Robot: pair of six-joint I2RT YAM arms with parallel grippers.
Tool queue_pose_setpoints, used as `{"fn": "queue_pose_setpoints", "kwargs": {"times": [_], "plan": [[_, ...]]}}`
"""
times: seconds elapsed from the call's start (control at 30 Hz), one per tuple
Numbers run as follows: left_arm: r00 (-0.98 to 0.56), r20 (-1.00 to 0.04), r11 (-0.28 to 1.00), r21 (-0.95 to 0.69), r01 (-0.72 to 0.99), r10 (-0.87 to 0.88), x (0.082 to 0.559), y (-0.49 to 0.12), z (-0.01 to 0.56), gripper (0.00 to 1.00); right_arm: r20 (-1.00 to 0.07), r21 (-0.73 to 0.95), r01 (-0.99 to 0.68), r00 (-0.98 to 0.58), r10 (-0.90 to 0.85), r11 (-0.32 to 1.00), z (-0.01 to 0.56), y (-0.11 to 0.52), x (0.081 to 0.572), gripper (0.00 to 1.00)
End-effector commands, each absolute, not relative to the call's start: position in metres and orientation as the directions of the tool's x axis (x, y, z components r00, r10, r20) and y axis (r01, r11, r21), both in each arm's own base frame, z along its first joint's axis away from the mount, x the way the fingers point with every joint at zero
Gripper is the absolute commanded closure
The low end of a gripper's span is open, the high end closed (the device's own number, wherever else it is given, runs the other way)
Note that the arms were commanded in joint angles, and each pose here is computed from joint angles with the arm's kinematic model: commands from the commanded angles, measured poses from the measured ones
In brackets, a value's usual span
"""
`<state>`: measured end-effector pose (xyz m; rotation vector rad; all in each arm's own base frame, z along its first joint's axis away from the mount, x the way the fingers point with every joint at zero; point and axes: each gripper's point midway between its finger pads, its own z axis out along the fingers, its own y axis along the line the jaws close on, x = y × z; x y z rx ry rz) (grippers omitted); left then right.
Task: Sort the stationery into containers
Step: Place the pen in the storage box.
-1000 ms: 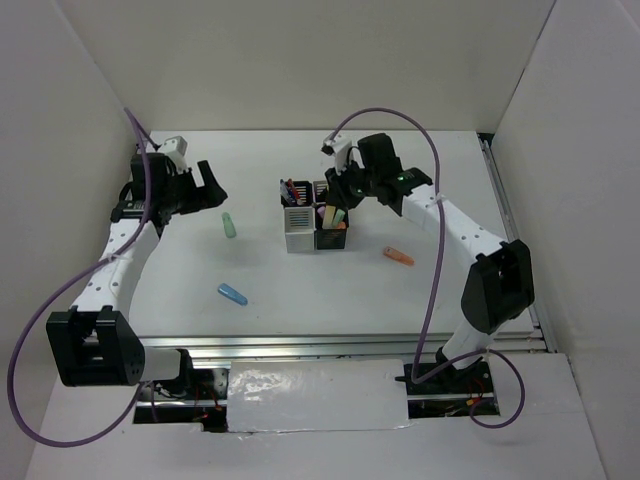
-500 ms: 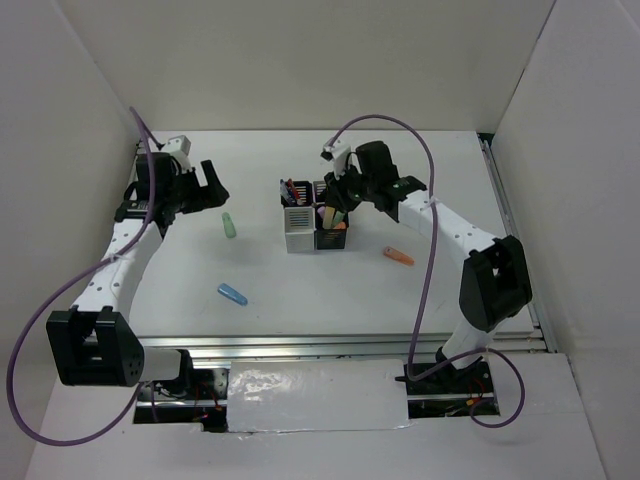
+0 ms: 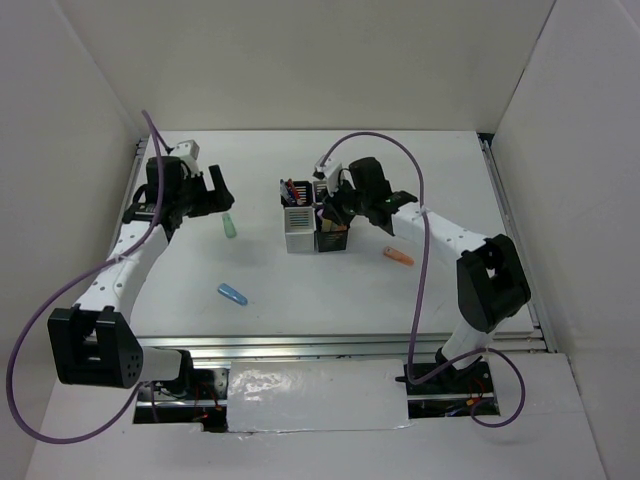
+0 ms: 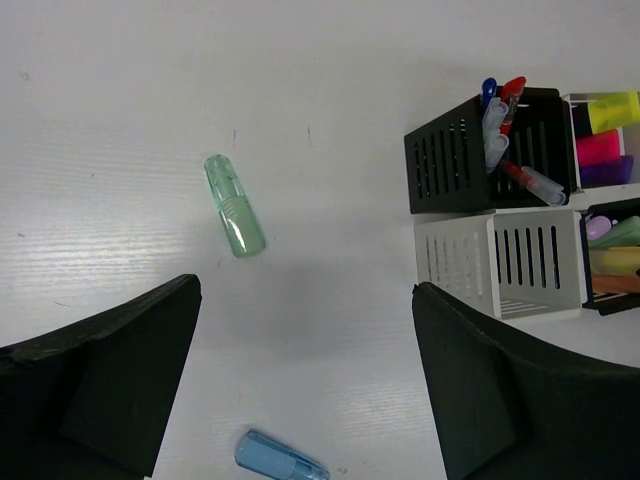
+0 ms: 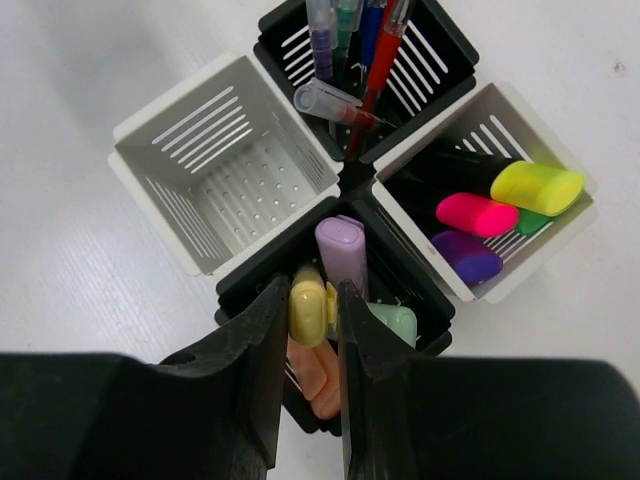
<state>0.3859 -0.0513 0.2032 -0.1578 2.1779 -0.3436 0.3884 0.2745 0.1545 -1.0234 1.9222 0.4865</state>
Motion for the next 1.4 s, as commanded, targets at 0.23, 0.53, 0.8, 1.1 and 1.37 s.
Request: {"fn": "queue_pose_setpoints", "kwargs": {"times": [0.23,0.53,0.8,1.1,1.37], "plan": [[-0.527,-0.827,0.977,-0.210,-0.030,-0.194,0.389,-0.038,0.212,0.01,-0.844,-0.127,-0.825,-0.202,-0.497,0.550,0.158,0.281,0.395,0.86],[-0.554,-0.806,0.975,-0.219,-0.047,-0.207,0.394,-0.039,0.199,0.01,-0.856,-0.171,-0.798,-0.171,-0.488,0.579,0.158,0.275,0.400,1.00],[-0.578,-0.787,0.973,-0.223,-0.059,-0.215,0.405,-0.040,0.188,0.01,-0.864,-0.153,-0.785,-0.188,-0.467,0.600,0.161,0.279,0.405,1.00],[-0.616,-0.757,0.973,-0.220,-0.075,-0.219,0.408,-0.040,0.171,0.03,-0.849,-0.116,-0.820,-0.211,-0.485,0.560,0.160,0.290,0.395,0.55],[-0.676,-0.698,0.971,-0.142,-0.193,-0.236,0.419,-0.025,0.140,0.16,-0.879,-0.118,-0.806,-0.186,-0.438,0.580,0.193,0.297,0.395,0.43]]}}
